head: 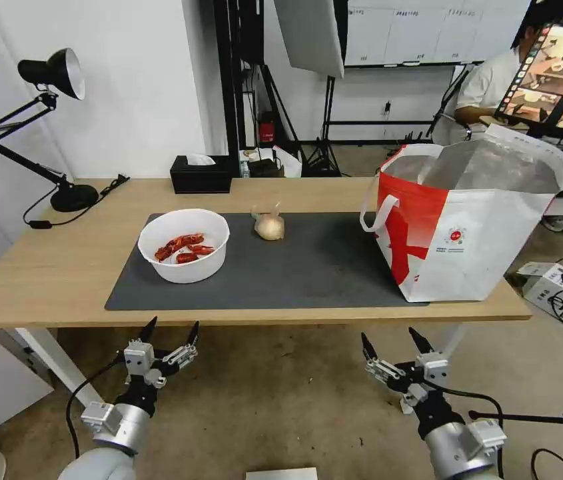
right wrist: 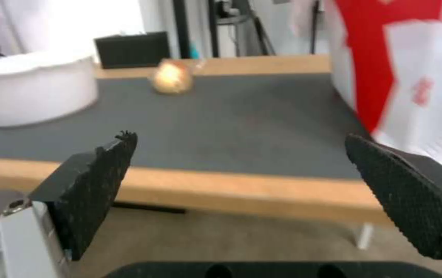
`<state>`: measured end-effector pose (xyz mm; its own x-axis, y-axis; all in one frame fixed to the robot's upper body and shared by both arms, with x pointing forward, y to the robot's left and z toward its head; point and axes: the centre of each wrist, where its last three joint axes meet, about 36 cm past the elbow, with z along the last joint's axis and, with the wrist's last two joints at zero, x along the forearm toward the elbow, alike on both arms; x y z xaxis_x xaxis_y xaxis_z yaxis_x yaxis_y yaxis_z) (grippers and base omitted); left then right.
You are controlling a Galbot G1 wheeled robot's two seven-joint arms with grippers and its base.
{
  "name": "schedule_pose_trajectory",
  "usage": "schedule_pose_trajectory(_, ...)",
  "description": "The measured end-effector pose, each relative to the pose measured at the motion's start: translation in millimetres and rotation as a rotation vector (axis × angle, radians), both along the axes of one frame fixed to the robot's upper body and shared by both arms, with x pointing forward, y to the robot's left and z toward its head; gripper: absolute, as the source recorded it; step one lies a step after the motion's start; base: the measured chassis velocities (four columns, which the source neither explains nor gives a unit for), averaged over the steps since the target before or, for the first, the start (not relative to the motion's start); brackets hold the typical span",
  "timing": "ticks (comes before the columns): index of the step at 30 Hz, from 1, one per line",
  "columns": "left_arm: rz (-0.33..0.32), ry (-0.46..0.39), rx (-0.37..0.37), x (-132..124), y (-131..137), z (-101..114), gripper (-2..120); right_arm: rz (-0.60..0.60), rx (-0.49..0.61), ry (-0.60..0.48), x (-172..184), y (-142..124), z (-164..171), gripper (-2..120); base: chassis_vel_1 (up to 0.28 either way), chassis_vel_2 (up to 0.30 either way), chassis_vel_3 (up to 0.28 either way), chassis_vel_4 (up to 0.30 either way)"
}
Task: Pick up the trash from the table and place it into the takeout bag.
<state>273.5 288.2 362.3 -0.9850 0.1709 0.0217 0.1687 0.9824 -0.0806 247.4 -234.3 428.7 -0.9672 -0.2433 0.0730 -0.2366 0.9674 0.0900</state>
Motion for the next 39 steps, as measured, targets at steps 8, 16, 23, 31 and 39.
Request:
schedule_pose_trajectory(8,0.000,0.011,0.005,-6,-2,3,100,0.109,-0.015,-0.049,53,11,35,100,0.000,0.000,0.000,0.000)
schedule_pose_trajectory(16,0.013,0.015,0.013,-11,-2,3,100,0.185,-0.060,-0.067,121,15,44,100,0.000,0.000,0.000,0.000)
schedule_pose_trajectory(23,0.029,0.026,0.026,-16,5,3,100,0.181,-0.077,-0.035,196,43,30,100,0.000,0.000,0.000,0.000)
schedule_pose_trajectory(31,0.046,0.027,0.029,-20,11,2,100,0.155,-0.069,-0.018,275,86,34,100,0.000,0.000,0.000,0.000)
schedule_pose_trajectory(39,0.055,0.035,0.023,-21,13,-3,100,0.119,-0.098,0.047,334,128,16,100,0.000,0.000,0.000,0.000)
